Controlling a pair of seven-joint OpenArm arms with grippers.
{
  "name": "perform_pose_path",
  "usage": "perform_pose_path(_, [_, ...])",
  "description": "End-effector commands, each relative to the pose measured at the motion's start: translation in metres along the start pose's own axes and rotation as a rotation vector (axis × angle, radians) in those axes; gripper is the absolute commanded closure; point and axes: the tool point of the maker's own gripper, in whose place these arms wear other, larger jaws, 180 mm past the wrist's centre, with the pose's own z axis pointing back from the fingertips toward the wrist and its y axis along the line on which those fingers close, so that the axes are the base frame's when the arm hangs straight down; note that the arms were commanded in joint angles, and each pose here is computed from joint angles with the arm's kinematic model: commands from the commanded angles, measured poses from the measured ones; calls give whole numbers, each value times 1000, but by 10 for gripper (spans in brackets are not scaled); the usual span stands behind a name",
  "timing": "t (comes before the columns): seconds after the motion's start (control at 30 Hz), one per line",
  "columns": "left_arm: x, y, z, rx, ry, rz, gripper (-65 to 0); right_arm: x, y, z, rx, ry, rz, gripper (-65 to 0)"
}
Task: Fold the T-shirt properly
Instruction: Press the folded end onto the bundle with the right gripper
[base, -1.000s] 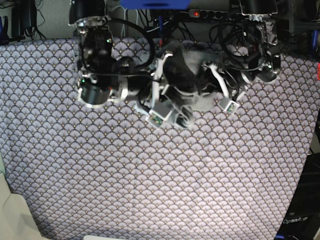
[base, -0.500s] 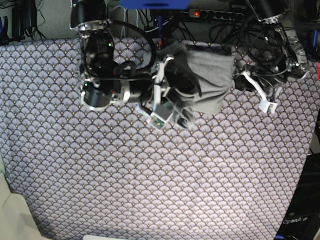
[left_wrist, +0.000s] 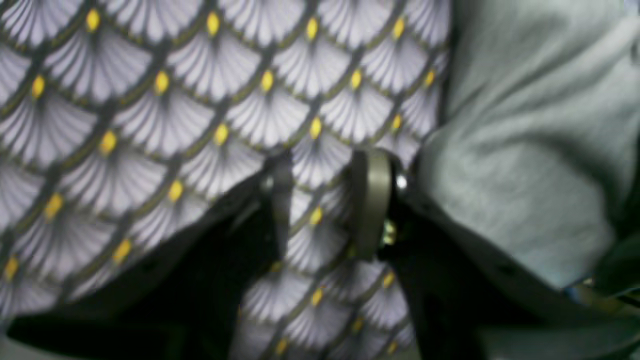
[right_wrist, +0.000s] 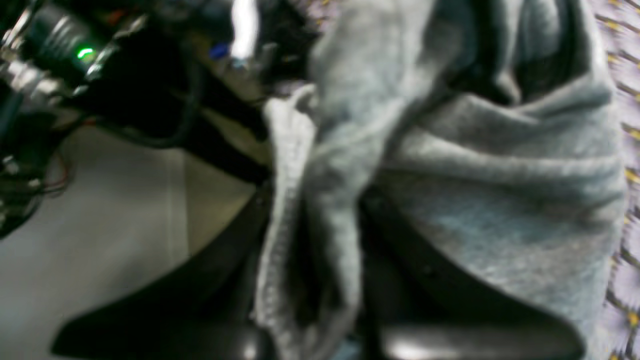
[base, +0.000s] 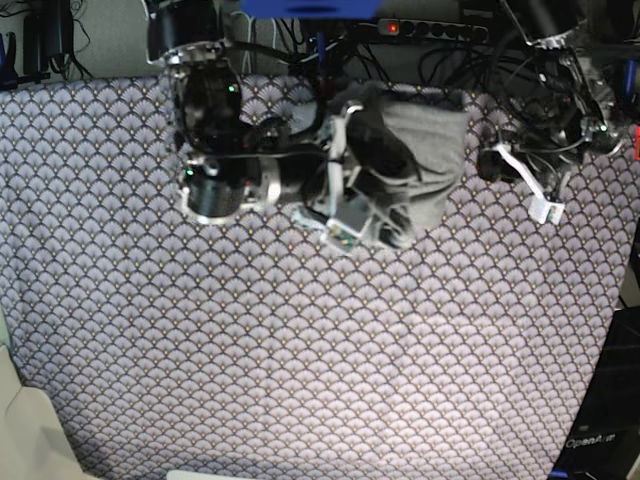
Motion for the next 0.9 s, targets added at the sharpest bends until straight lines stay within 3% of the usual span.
perform_pose_path(0.0, [-2,0,-2,4,30,-10,-202,24,7,1,26,-71,39,-7])
perform_pose_path(0.23, [-9,1,-8,-9,50,16,-202,13,3,-10,-32,24,88,-7])
perform_pose_path(0.47, [-12,6,-4,2,60,13,-202,-2,-6,-24,-5,46,14,-19])
perform_pose_path(0.7, [-14,5,0,7,59,5,-202,-16,-14,-39,28,67,-62,-160])
perform_pose_path(0.87, [-14,5,0,8,56,4,-202,-10,-3,-52,70,63,-26,-266])
